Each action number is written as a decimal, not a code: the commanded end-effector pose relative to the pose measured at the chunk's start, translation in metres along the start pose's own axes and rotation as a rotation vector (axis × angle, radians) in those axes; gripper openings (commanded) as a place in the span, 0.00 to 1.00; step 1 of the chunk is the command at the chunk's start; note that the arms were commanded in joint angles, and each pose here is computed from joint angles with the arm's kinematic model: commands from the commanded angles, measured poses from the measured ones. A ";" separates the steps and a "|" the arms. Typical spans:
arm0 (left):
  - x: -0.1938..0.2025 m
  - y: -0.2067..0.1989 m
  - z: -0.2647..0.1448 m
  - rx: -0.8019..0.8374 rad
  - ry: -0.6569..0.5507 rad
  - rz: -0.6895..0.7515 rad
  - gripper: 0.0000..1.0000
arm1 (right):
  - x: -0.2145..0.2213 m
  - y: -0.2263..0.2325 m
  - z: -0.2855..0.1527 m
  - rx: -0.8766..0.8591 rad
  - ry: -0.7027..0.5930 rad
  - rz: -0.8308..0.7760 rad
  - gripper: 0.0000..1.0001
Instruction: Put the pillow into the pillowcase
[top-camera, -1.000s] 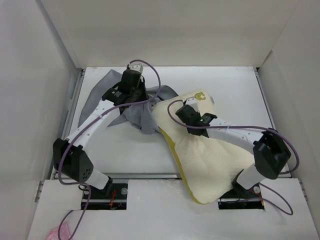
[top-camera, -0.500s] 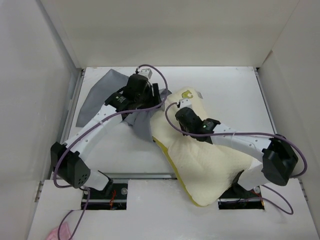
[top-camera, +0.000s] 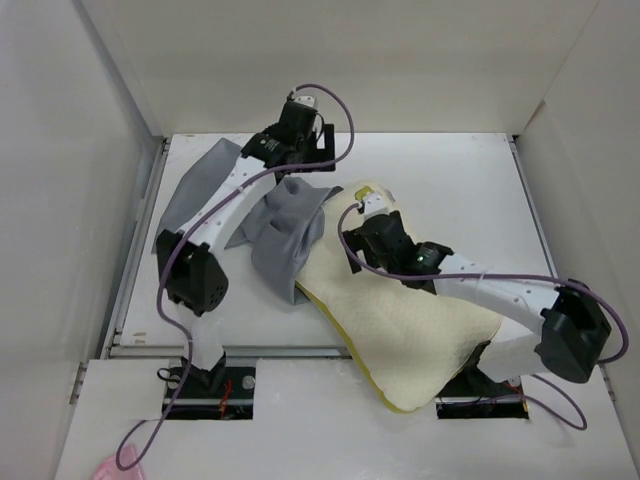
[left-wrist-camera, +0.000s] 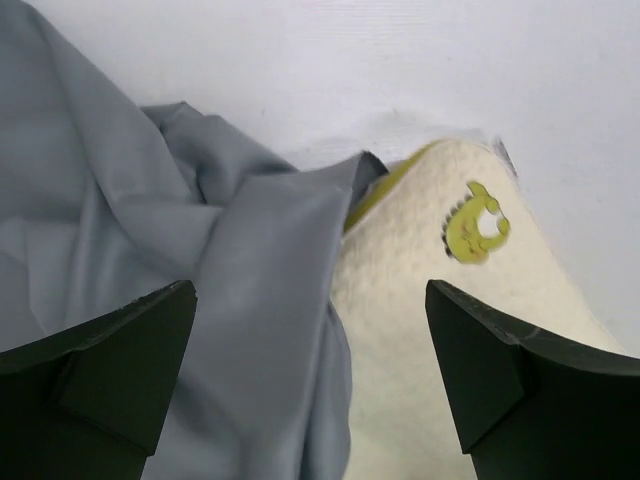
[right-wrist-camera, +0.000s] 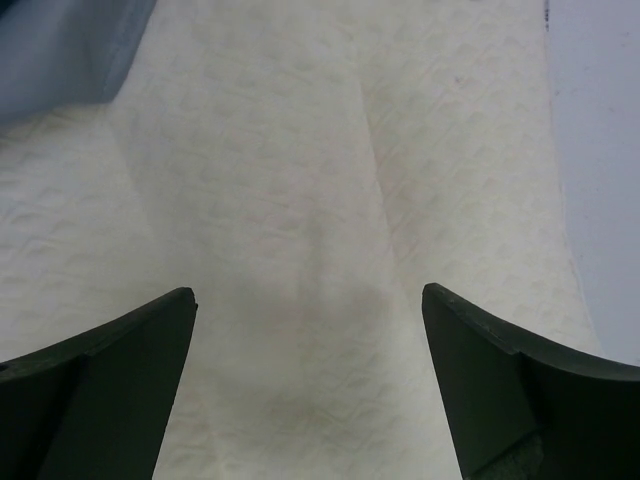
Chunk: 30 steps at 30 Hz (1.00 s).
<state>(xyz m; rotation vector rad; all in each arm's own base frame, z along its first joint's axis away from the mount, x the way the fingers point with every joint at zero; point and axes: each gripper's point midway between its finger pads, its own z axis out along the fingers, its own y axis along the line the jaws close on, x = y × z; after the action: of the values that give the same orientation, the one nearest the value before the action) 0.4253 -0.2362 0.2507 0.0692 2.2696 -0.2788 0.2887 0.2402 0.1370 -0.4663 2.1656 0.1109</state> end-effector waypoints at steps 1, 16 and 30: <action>0.003 0.017 0.034 -0.043 0.092 0.086 1.00 | -0.043 -0.019 -0.016 0.032 -0.116 0.112 1.00; 0.085 0.011 0.098 0.053 0.331 0.179 0.35 | -0.124 -0.110 0.083 0.049 -0.173 0.330 1.00; -0.009 -0.029 0.077 0.203 0.082 0.177 0.00 | -0.113 -0.025 0.111 -0.439 -0.211 0.171 0.00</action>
<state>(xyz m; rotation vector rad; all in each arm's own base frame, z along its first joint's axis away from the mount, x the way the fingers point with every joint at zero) 0.4624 -0.2668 0.1323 0.3838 2.5116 -0.3162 0.4585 0.2394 0.1076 -0.2903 2.1971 0.4915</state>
